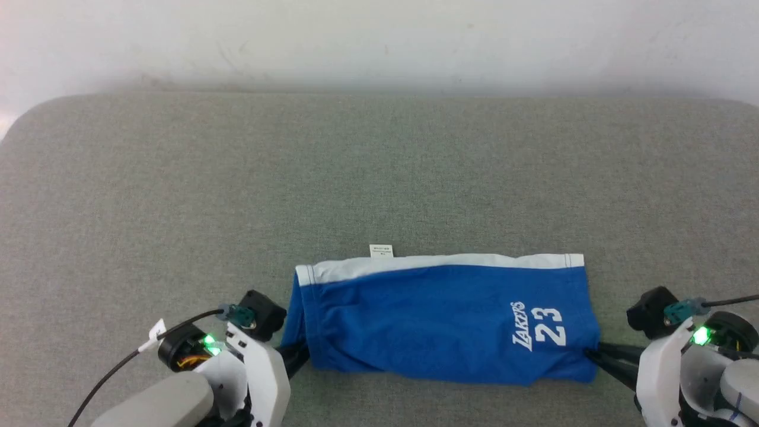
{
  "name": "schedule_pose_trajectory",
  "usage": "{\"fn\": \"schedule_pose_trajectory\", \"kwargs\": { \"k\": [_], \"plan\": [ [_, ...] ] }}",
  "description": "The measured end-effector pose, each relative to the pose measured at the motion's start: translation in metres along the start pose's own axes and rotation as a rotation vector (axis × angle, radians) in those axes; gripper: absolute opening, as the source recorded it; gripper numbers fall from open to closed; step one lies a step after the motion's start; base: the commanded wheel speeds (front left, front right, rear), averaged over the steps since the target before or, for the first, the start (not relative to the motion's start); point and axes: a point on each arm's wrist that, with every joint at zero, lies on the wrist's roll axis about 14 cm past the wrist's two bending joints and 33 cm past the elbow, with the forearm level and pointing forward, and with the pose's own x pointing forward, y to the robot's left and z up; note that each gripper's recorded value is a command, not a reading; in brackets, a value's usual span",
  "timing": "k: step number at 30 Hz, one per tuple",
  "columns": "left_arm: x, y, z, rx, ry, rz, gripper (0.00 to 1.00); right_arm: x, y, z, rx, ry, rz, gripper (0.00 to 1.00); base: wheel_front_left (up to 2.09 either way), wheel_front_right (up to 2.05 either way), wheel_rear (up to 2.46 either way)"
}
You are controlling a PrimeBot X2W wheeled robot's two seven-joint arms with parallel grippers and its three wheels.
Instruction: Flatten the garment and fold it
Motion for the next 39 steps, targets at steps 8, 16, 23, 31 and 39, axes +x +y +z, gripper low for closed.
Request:
{"fn": "schedule_pose_trajectory", "kwargs": {
  "k": [8, 16, 23, 31, 39],
  "plan": [
    [-0.026, 0.015, 0.057, 0.111, -0.307, 0.166, 1.0, -0.029, -0.02, 0.053, -0.096, -0.132, -0.082, 1.0, 0.0, 0.0, 0.0],
    [-0.085, 0.052, 0.123, 0.184, -0.684, 0.484, 1.0, -0.059, -0.046, 0.099, -0.178, -0.161, -0.186, 1.0, 0.0, 0.0, 0.0],
    [-0.125, 0.064, 0.141, 0.213, -0.85, 0.748, 1.0, -0.045, -0.044, 0.086, -0.112, -0.003, -0.167, 1.0, 0.0, 0.0, 0.0],
    [-0.144, 0.065, 0.115, 0.158, -0.881, 0.916, 1.0, -0.012, -0.031, 0.043, 0.035, 0.208, -0.098, 1.0, 0.0, 0.0, 0.0],
    [-0.138, 0.066, 0.101, 0.102, -0.863, 0.953, 1.0, 0.034, -0.016, 0.024, 0.174, 0.275, -0.05, 1.0, 0.0, 0.0, 0.0]
  ]
}}
